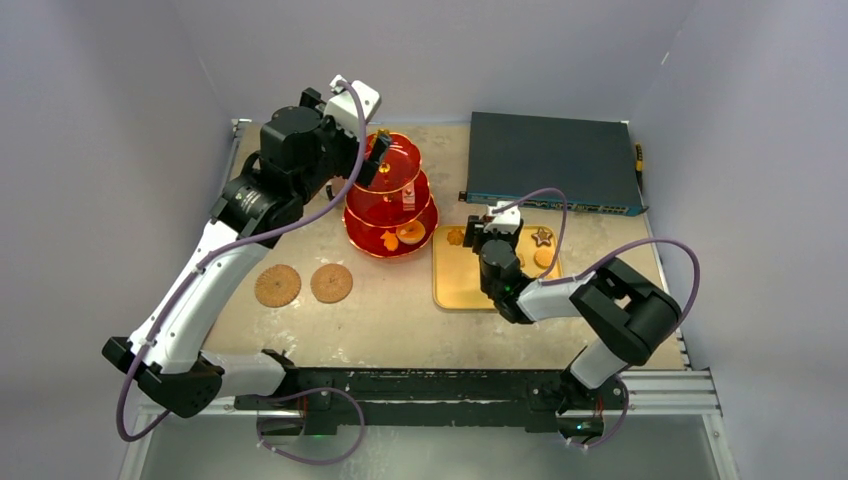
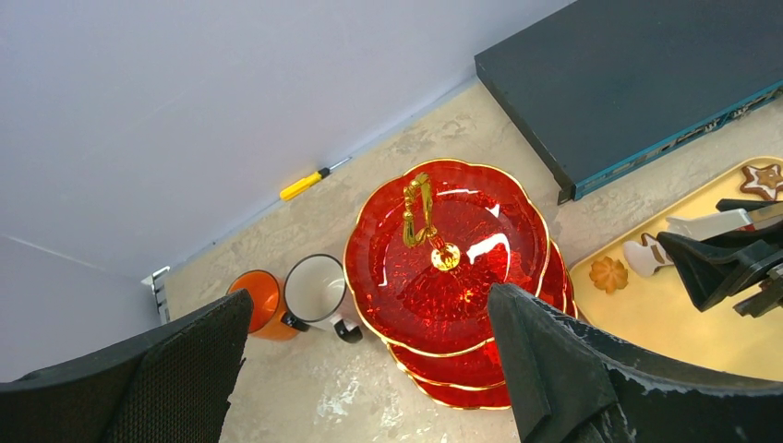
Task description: Serve the afternoon tea
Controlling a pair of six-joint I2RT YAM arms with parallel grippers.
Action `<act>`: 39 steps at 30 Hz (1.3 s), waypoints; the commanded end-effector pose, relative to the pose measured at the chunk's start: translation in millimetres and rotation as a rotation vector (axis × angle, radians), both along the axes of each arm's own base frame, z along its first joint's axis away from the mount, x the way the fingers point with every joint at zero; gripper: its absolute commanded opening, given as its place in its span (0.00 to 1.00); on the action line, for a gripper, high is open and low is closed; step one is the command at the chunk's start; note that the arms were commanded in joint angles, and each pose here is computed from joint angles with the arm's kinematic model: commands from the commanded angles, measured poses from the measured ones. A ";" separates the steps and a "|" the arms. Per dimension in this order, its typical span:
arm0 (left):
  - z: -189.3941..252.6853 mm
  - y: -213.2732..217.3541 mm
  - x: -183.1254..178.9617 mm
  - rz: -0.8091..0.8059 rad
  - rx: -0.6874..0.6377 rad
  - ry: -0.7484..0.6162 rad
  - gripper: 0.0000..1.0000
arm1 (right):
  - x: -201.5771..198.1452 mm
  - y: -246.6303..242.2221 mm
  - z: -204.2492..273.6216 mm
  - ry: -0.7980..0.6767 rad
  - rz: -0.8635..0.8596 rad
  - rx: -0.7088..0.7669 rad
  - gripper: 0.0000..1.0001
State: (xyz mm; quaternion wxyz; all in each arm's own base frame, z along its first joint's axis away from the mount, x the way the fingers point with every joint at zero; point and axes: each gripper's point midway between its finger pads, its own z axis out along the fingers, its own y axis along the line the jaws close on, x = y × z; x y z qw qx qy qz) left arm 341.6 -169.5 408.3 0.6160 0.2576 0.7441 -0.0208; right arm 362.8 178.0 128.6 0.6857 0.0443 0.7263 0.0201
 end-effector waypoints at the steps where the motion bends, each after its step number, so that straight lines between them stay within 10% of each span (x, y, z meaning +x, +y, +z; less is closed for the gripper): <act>1: 19.4 6.4 -5.8 0.003 -0.025 -0.054 0.99 | 8.3 7.1 8.3 -0.016 0.001 0.046 0.66; 39: 25.9 6.4 -9.0 -0.006 -0.035 -0.065 0.98 | 3.5 -2.1 -23.2 0.072 -0.039 0.058 0.62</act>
